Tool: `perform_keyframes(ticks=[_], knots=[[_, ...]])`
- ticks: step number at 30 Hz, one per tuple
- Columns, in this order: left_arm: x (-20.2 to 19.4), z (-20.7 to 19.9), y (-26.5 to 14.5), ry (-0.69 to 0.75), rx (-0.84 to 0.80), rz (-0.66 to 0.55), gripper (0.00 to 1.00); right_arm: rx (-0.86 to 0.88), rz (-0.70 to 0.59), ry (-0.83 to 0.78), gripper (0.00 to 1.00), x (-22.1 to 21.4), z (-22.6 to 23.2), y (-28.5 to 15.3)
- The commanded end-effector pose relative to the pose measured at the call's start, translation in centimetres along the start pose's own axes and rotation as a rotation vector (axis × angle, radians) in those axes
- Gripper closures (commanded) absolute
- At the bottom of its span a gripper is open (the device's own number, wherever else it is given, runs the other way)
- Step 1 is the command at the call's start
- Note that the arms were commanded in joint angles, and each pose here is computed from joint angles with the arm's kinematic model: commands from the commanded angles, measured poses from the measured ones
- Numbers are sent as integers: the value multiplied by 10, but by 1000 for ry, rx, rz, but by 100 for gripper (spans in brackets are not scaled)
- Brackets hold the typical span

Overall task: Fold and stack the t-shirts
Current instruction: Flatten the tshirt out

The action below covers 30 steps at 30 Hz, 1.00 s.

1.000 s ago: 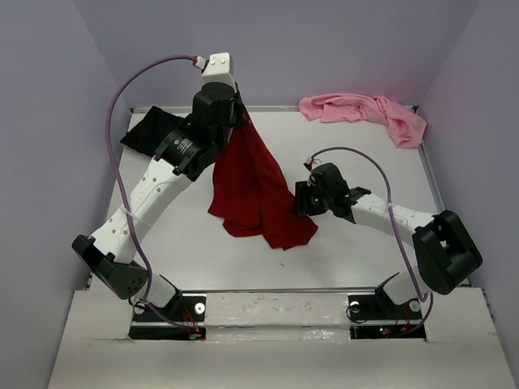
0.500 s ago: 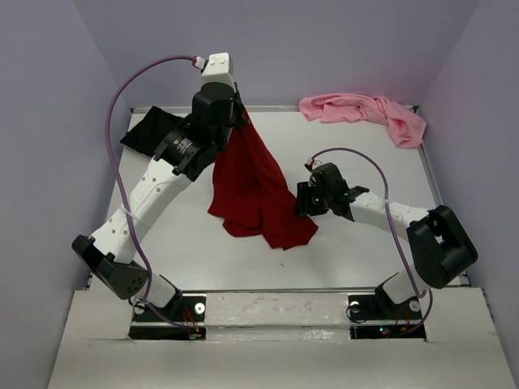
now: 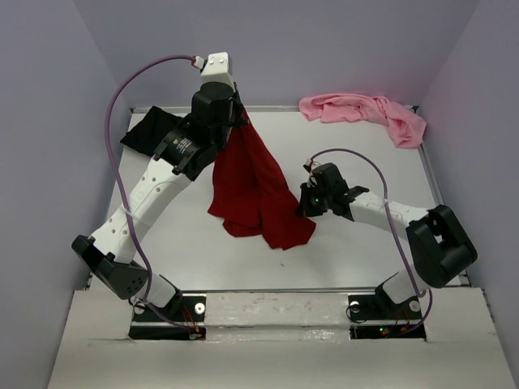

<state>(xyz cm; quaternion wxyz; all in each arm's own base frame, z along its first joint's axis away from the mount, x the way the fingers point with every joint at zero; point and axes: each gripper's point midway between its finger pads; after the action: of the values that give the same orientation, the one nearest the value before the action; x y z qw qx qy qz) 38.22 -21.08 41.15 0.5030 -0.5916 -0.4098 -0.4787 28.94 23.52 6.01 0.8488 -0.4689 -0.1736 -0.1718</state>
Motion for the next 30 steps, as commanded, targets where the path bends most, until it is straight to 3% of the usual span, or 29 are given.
perform_keyframes(ticks=[1,6,12,23,30], knots=[[28,14,-14,-32,27,-87,100,84,-81,-10,100,30,32,-35],[28,20,-17,-35,51,-93,100,148,-159,-42,100,52,60,-92],[18,33,-18,-57,90,-80,100,93,-333,-40,100,114,48,-152],[14,92,-42,-87,264,-105,100,90,-446,-47,100,208,42,-173],[4,134,-55,-98,348,-82,100,133,-595,-51,100,268,49,-225]])
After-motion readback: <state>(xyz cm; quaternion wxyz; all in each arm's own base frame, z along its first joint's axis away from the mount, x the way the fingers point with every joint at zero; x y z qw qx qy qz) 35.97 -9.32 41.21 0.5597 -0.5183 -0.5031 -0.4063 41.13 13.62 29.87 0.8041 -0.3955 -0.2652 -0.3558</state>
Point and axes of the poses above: each gripper's point midway between its finger pads, its own y axis out along the fingers, its own z axis along the line the jaws close on, x = y × z, and after that the axes turned 12 degrees about y, right-handed
